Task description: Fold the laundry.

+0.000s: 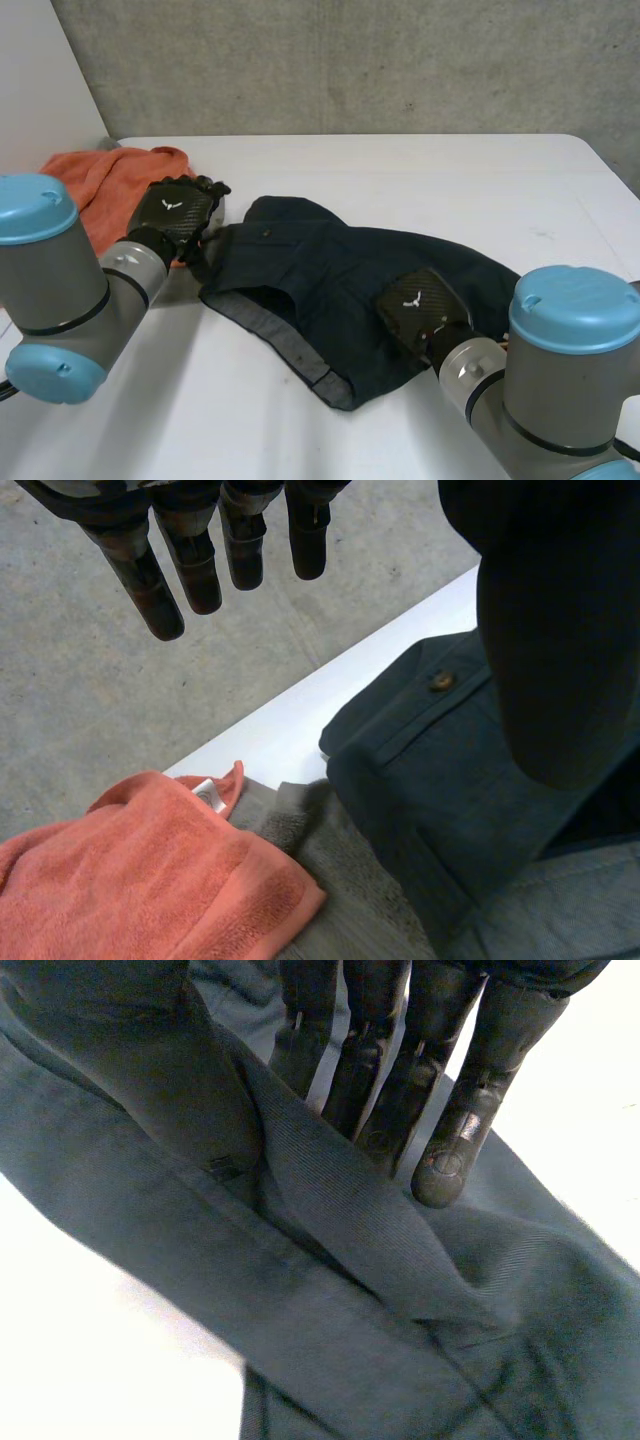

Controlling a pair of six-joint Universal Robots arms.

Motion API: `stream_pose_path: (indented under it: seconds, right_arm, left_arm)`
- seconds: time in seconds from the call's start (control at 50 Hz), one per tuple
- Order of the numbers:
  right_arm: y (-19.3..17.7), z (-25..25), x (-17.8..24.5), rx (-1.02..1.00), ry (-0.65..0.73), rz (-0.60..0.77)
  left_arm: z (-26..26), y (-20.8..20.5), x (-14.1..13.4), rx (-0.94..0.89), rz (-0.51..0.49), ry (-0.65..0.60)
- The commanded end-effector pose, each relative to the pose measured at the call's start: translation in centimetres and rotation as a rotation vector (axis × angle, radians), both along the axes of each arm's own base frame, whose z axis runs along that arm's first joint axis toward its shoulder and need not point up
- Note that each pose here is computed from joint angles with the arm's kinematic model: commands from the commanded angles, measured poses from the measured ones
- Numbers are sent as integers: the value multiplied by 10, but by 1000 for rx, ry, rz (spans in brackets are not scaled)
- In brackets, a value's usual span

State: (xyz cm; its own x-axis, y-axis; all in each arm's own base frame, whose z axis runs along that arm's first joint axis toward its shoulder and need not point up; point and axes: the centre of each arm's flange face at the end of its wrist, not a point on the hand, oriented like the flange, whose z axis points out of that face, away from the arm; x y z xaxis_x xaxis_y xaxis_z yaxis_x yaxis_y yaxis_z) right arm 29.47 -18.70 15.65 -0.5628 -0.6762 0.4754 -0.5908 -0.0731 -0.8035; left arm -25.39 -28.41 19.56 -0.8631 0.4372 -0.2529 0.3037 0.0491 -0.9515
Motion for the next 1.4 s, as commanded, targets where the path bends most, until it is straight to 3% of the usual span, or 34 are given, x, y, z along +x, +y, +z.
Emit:
stream_pose_path:
  seconds: [0.02,0.1,0.26,0.36,0.52,0.74,0.92,1.02,1.1,1.24,1.4]
  right_arm:
    - [-2,24,1,-66,-33,-7]
    - [-5,44,1,-109,-72,-16]
    - [-1,85,-8,-174,-96,-30]
    - [-48,73,-52,-84,-1,-237]
    - [-106,54,-91,-77,118,-395]
    - [-191,46,-134,-186,118,-597]
    - [-224,63,-138,-303,86,-627]
    - [-217,73,-138,-322,69,-631]
    - [-191,84,-130,-316,64,-601]
    - [-93,101,-74,-207,57,-395]
    - [-32,65,-48,89,-65,-337]
  left_arm:
    - [7,29,-3,-1,-45,2]
    - [15,40,-8,-23,-74,13]
    - [20,31,0,-38,-39,17]
    - [20,30,5,-34,-26,15]
    - [14,32,7,-16,-23,8]
    - [16,33,5,-25,-31,9]
    - [17,31,3,-30,-36,11]
    - [21,24,-1,-58,-42,21]
    - [15,16,-8,-69,-73,25]
    - [7,4,-17,-63,-111,27]
    - [3,3,-21,-53,-118,29]
